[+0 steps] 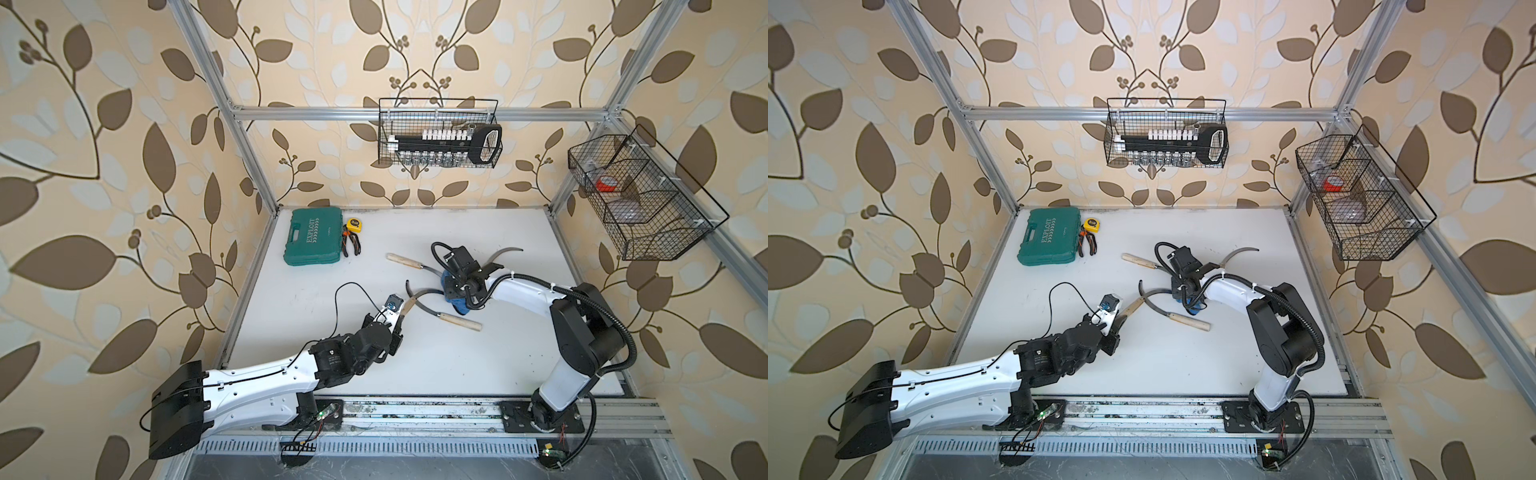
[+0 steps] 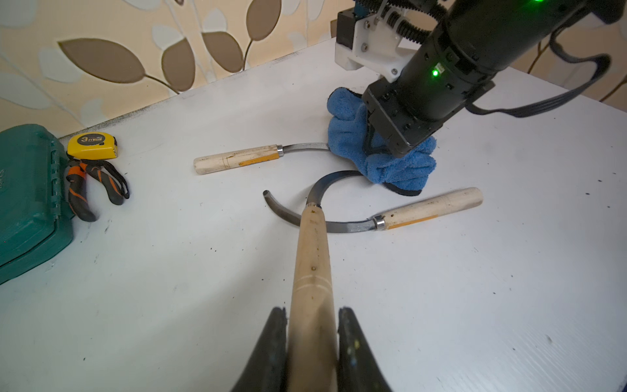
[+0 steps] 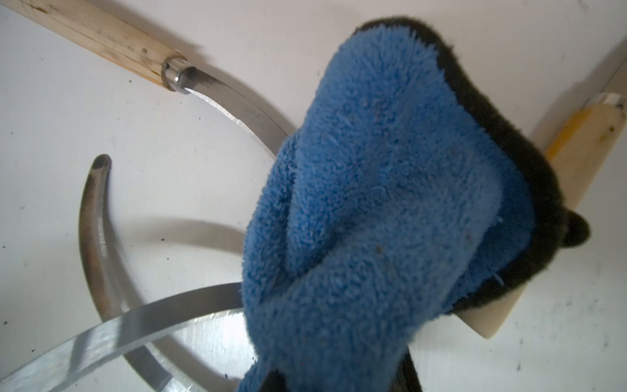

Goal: Wipe small sickles with rags
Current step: Wipe the small sickle.

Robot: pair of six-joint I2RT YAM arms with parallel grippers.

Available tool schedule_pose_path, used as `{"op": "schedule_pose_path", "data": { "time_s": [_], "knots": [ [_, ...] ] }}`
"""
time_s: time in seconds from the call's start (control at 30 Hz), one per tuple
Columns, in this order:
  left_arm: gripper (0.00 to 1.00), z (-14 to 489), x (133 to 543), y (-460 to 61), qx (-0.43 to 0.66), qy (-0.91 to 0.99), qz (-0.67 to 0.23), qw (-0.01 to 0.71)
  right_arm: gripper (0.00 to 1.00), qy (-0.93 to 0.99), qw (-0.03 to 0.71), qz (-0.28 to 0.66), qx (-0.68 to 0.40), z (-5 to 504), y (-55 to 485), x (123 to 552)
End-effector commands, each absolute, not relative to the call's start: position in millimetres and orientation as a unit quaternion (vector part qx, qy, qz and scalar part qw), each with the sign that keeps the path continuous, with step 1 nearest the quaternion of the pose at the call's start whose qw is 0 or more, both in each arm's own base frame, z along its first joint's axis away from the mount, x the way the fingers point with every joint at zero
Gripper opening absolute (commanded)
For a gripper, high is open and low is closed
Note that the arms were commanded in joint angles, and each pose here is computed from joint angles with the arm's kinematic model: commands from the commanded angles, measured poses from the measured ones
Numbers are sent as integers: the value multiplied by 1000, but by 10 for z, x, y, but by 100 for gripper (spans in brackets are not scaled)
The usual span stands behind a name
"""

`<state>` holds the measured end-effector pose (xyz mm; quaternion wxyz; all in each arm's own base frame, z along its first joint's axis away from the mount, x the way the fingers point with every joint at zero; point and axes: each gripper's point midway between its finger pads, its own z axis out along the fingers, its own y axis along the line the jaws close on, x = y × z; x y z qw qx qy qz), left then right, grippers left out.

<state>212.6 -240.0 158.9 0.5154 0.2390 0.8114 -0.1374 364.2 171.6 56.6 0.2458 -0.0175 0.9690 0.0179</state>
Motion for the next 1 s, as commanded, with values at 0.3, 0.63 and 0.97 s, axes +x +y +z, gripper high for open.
{"op": "schedule_pose_path", "data": {
  "time_s": [0.3, 0.63, 0.97],
  "knots": [
    [0, 1729, 2125, -2483, 244, 797, -158, 530, 0, 958, 260, 73, -95, 857, 2298, 3539],
    [0, 1721, 2125, -2474, 242, 797, -158, 530, 0, 937, 285, 115, -164, 1177, 2836, 3223],
    [0, 1729, 2093, -2453, 241, 795, -167, 531, 0, 966, 246, 32, -71, 664, 2105, 3511]
  ]
}}
